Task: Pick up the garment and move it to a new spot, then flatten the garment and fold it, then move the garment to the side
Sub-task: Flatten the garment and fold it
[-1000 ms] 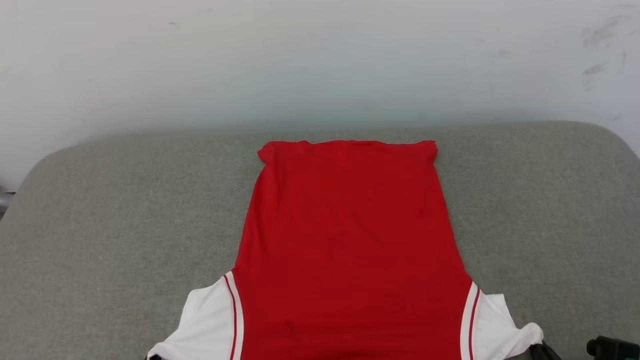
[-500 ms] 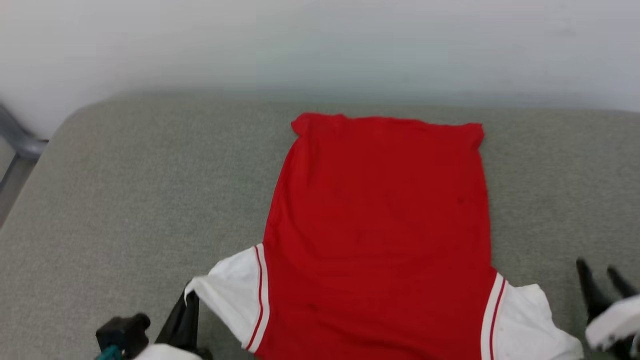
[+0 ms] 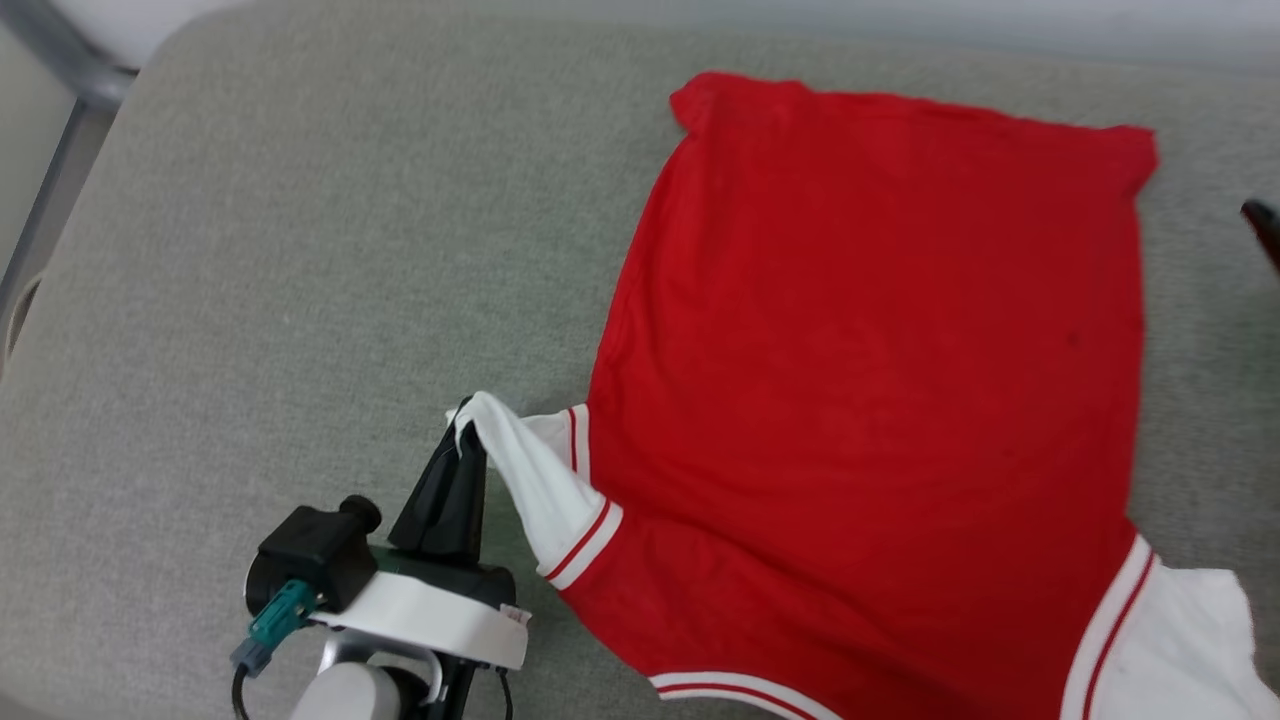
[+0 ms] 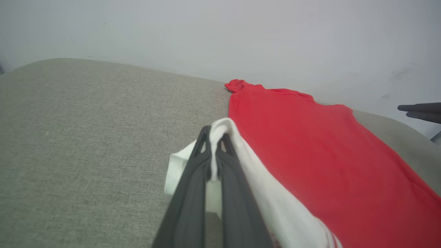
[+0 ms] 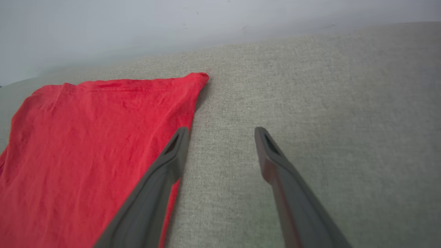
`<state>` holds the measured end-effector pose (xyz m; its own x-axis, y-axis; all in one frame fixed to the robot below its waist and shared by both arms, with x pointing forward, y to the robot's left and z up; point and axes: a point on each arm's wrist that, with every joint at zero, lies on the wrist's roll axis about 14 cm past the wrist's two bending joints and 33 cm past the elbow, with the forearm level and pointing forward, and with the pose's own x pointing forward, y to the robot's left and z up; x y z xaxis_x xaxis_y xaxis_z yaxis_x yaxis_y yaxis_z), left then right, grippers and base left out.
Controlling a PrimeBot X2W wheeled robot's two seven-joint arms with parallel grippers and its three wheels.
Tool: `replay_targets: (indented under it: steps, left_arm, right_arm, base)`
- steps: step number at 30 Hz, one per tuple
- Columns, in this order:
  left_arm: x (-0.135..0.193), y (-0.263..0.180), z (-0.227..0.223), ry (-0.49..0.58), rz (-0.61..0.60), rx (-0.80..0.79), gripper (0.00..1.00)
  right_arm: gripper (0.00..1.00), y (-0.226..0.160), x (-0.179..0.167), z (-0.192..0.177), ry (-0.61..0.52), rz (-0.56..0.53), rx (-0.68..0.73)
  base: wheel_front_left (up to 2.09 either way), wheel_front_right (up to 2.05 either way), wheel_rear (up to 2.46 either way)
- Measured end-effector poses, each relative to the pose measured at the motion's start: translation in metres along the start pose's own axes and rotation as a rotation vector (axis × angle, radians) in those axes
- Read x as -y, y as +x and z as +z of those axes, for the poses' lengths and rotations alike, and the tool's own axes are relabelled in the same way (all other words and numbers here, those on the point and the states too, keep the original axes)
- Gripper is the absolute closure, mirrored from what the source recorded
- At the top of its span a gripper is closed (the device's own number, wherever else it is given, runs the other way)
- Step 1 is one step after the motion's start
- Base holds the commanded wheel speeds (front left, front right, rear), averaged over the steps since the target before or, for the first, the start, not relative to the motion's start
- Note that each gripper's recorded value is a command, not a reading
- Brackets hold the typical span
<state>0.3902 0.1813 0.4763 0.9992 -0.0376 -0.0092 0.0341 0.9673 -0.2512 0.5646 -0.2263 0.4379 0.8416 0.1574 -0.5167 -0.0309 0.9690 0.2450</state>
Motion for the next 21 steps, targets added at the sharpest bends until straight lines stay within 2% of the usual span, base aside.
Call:
replay_targets:
  steps: [5,10,15,19,20,21]
  left_arm:
    - [0.003,0.016,-0.010,0.027,-0.021,-0.018,1.00]
    - [0.000,0.028,-0.017,0.026,-0.015,-0.024,1.00]
    - [-0.006,0.035,-0.030,0.031,0.000,-0.054,1.00]
    - [-0.014,0.034,-0.037,0.033,0.027,-0.070,1.00]
    - [-0.015,0.034,-0.037,0.033,0.031,-0.071,1.00]
    - [-0.016,0.034,-0.037,0.033,0.032,-0.070,1.00]
  right_arm:
    - [0.00,0.053,-0.023,0.011,-0.060,0.022,-0.140]
    - [0.00,0.092,-0.041,0.010,-0.125,0.040,-0.208]
    - [0.00,0.122,-0.047,-0.033,-0.141,0.050,-0.334]
    - [0.00,0.130,-0.046,-0.058,-0.136,0.048,-0.436]
    - [0.15,0.130,-0.046,-0.060,-0.132,0.047,-0.451]
    - [0.60,0.130,-0.045,-0.062,-0.130,0.046,-0.463]
  base:
    - [0.00,0.00,0.00]
    - [0.00,0.00,0.00]
    - [0.00,0.00,0.00]
    - [0.00,0.00,0.00]
    - [0.00,0.00,0.00]
    - [0.00,0.00,0.00]
